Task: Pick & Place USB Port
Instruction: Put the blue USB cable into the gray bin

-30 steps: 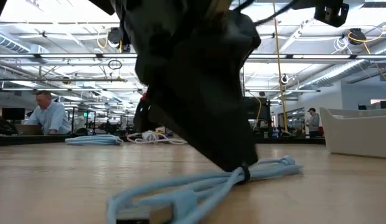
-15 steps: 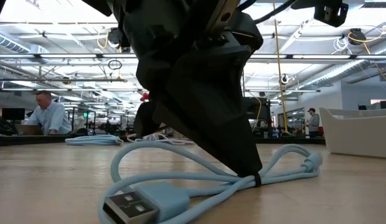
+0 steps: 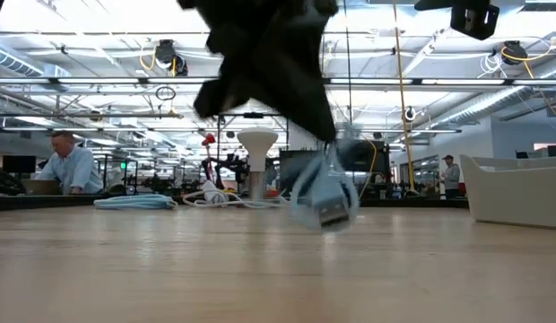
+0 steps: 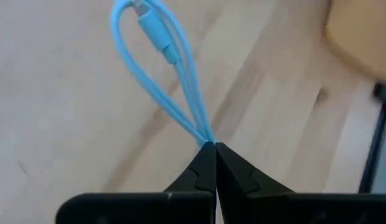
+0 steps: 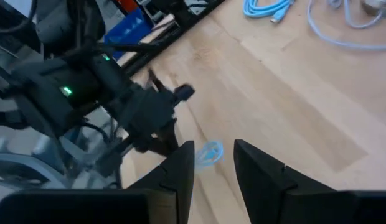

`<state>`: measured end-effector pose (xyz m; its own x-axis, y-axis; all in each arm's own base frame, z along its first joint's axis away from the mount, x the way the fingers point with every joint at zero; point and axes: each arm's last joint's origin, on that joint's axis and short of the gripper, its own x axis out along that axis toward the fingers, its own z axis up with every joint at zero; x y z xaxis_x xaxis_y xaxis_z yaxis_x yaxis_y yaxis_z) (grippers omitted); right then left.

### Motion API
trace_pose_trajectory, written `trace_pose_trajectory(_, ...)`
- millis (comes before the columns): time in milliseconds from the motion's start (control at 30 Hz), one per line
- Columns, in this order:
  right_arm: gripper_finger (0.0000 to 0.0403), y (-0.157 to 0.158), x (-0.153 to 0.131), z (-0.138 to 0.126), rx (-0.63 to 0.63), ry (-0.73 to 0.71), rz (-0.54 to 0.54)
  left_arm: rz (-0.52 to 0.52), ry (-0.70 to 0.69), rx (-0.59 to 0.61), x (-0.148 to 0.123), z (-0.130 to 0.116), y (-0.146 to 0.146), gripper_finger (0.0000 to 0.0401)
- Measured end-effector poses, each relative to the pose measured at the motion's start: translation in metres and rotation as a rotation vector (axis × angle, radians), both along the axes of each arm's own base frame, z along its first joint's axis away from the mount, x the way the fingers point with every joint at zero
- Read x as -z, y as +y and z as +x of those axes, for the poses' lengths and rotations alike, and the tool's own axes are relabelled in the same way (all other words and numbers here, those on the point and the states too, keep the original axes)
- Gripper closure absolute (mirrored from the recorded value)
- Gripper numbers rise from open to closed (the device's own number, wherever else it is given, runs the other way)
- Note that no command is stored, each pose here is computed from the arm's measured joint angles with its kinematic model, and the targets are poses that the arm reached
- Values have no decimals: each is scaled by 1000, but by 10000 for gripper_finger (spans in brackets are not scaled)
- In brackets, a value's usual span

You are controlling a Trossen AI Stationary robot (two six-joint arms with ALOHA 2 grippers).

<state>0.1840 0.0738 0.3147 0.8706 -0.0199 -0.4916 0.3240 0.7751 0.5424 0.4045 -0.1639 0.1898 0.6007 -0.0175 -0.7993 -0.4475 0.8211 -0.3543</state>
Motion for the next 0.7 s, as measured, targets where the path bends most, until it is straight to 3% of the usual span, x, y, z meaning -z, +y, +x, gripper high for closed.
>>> trace_pose_trajectory(233,298,6,30,9,10,-101,206,146,-83,-101,-39,-14,13,401)
trace_pose_trajectory(400,298,8,54,11,-3,-215,335,216,-231,-206,-79,-22,27,401)
trace_pose_trajectory(567,298,7,58,11,-19,-389,387,237,-380,-235,-111,-22,43,401)
trace_pose_trajectory(700,288,-1,52,15,-1,-460,367,236,-442,-223,-121,-17,52,401)
